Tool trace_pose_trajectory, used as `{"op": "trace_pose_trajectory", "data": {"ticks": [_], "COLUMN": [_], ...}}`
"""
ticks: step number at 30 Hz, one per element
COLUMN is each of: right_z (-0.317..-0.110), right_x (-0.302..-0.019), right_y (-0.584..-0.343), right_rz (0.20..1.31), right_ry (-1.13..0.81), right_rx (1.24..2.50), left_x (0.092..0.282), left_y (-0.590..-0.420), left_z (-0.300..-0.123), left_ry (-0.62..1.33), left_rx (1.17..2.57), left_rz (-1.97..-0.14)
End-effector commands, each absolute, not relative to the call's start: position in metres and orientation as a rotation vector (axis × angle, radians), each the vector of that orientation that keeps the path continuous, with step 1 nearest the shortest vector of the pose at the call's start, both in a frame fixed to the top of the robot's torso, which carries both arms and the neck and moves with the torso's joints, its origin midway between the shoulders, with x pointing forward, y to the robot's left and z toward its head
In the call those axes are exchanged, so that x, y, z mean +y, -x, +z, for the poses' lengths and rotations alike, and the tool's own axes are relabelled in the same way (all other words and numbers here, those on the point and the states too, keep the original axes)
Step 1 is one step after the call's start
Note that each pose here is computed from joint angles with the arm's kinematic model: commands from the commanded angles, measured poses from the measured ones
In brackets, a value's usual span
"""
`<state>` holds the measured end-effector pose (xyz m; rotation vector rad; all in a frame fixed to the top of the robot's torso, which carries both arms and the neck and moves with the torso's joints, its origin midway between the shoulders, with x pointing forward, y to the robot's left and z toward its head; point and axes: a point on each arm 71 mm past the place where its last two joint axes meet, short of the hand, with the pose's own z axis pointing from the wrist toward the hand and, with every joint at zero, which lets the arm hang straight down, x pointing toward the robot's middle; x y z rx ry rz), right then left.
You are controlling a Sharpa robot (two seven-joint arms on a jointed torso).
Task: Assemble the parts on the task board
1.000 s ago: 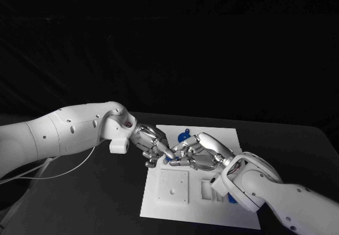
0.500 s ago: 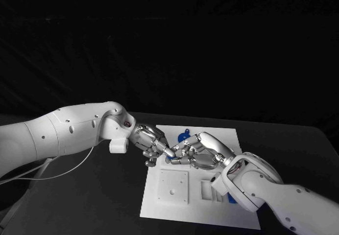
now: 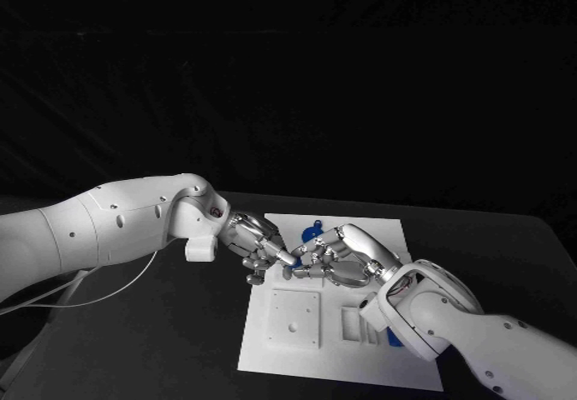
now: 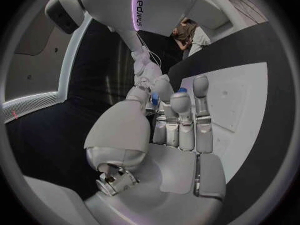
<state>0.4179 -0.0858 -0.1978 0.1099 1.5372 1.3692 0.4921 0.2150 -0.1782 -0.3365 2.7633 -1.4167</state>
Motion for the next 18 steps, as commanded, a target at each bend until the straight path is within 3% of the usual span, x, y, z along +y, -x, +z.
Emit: {"op": "trace_pose_trajectory", "data": {"ticks": [1,11,18], "right_z": [-0.198,-0.201,-0.207], "right_x": [-0.088,-0.096,-0.107], "right_y": [-0.419,-0.424,-0.432], "right_rz": [1.336,1.292,1.247], "right_ry": [-0.113,-0.121,-0.138], "right_rx": [1.524,1.516,1.517], "left_x": [0.216,0.225,0.236], "left_y": [-0.492,-0.494,-0.5], "left_z": [-0.178,-0.178,-0.175], "left_ry": [0.347,0.401,0.505], "left_rx": [2.772,2.743,2.628], "left_rz": [-1.404,-1.375,-1.382]}}
